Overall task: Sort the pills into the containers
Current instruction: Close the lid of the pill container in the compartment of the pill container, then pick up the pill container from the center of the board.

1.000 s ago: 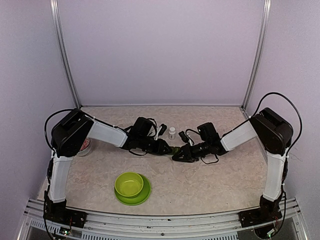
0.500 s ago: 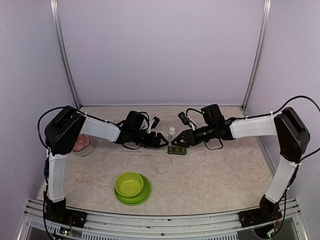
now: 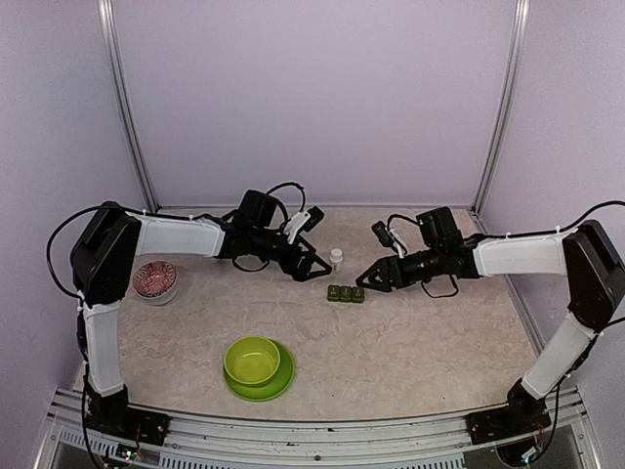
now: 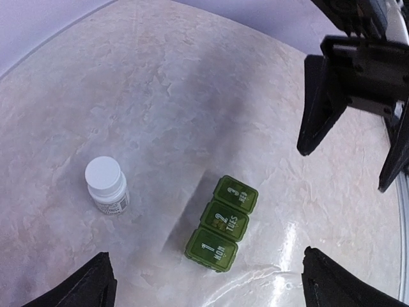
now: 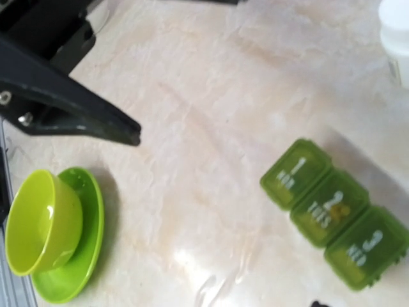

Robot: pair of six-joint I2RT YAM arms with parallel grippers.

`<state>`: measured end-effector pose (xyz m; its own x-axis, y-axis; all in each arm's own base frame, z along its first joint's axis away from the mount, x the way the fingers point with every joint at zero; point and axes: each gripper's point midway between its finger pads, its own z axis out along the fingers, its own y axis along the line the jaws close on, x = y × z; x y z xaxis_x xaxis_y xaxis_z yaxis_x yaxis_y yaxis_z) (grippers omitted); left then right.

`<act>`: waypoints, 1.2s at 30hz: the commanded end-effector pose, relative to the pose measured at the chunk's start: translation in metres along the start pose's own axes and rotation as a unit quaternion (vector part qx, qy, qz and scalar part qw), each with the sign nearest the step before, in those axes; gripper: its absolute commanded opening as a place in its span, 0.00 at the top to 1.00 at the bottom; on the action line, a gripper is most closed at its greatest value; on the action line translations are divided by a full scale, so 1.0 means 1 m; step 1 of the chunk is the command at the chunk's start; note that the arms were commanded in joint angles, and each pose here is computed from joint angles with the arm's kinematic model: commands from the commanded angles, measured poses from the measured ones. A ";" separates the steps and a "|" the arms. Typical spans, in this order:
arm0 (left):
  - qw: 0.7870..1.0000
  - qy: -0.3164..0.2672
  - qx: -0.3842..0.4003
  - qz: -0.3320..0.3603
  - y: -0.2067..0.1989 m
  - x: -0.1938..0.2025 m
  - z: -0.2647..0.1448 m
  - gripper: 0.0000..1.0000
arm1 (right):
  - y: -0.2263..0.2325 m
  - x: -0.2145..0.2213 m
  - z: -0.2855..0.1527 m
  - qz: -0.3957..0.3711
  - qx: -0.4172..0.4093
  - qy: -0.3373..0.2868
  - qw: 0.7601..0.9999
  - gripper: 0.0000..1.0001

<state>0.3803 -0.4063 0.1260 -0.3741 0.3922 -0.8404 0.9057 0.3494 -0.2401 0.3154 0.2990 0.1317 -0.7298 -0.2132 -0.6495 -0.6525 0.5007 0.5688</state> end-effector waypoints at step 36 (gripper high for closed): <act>0.954 0.186 0.003 0.234 -0.008 0.084 0.082 0.31 | 0.010 0.018 -0.046 0.008 0.019 -0.038 0.999 0.30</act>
<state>0.3545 -0.4374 0.0242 0.0119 0.7792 -0.6267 0.9962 0.0446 0.0743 0.2833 0.2657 0.1447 -0.7284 -0.1639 -0.6653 -0.6342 0.5289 0.5640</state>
